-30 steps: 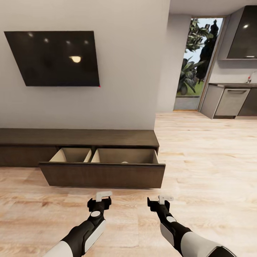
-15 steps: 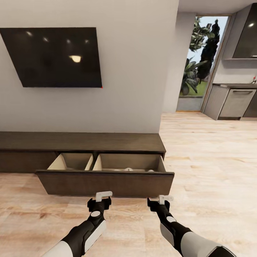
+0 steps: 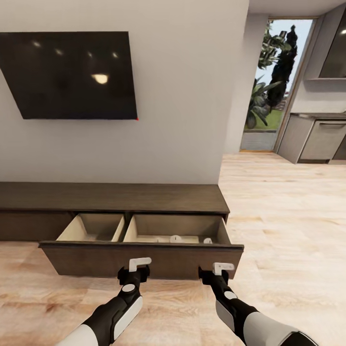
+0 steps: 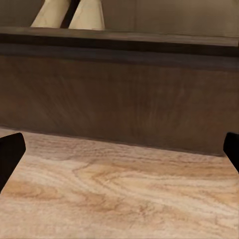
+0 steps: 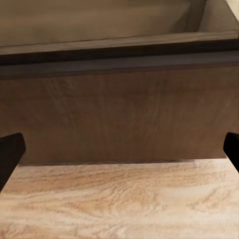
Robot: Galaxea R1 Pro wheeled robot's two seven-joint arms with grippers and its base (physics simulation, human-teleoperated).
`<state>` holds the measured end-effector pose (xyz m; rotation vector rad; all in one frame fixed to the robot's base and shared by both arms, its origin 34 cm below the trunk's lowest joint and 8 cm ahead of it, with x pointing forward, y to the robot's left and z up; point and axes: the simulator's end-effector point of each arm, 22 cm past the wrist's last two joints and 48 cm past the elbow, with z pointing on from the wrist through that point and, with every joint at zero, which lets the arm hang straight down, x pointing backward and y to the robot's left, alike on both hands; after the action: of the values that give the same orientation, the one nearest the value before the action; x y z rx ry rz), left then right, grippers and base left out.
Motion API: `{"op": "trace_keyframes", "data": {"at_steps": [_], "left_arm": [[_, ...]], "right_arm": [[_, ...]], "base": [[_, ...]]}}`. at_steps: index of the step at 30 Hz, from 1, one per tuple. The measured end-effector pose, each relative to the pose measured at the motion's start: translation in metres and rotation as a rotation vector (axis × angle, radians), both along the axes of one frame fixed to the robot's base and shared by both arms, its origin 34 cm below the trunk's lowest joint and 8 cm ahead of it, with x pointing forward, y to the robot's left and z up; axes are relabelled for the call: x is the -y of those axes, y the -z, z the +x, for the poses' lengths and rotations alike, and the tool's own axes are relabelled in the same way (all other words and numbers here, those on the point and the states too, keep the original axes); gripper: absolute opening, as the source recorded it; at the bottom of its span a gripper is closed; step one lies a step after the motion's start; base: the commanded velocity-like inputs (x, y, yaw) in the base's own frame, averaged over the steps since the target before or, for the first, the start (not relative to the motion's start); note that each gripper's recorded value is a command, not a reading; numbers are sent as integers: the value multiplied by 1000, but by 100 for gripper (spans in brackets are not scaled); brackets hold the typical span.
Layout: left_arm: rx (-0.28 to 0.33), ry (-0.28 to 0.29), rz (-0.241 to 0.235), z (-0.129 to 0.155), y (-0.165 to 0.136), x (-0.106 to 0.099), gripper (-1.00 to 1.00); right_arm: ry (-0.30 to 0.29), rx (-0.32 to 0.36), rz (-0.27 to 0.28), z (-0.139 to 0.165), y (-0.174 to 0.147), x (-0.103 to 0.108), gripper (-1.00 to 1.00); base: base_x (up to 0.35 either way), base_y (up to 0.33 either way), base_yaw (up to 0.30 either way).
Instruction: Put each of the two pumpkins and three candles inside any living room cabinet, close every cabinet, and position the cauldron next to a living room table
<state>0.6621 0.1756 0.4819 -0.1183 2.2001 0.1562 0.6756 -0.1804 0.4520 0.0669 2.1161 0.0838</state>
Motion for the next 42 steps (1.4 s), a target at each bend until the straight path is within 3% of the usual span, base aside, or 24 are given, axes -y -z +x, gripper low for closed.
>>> {"op": "trace_keyframes", "data": {"at_steps": [6, 30, 42], "left_arm": [[0, 2, 0, 0, 0, 0, 100], [0, 16, 4, -13, 53, 4, 100], [0, 18, 3, -13, 53, 5, 100]], "right_arm": [[2, -1, 1, 0, 0, 1, 100], [24, -6, 3, -12, 54, 4, 100], [23, -5, 2, -12, 53, 4, 100]], "base": [[24, 0, 0], [0, 0, 0], [40, 6, 0]]}}
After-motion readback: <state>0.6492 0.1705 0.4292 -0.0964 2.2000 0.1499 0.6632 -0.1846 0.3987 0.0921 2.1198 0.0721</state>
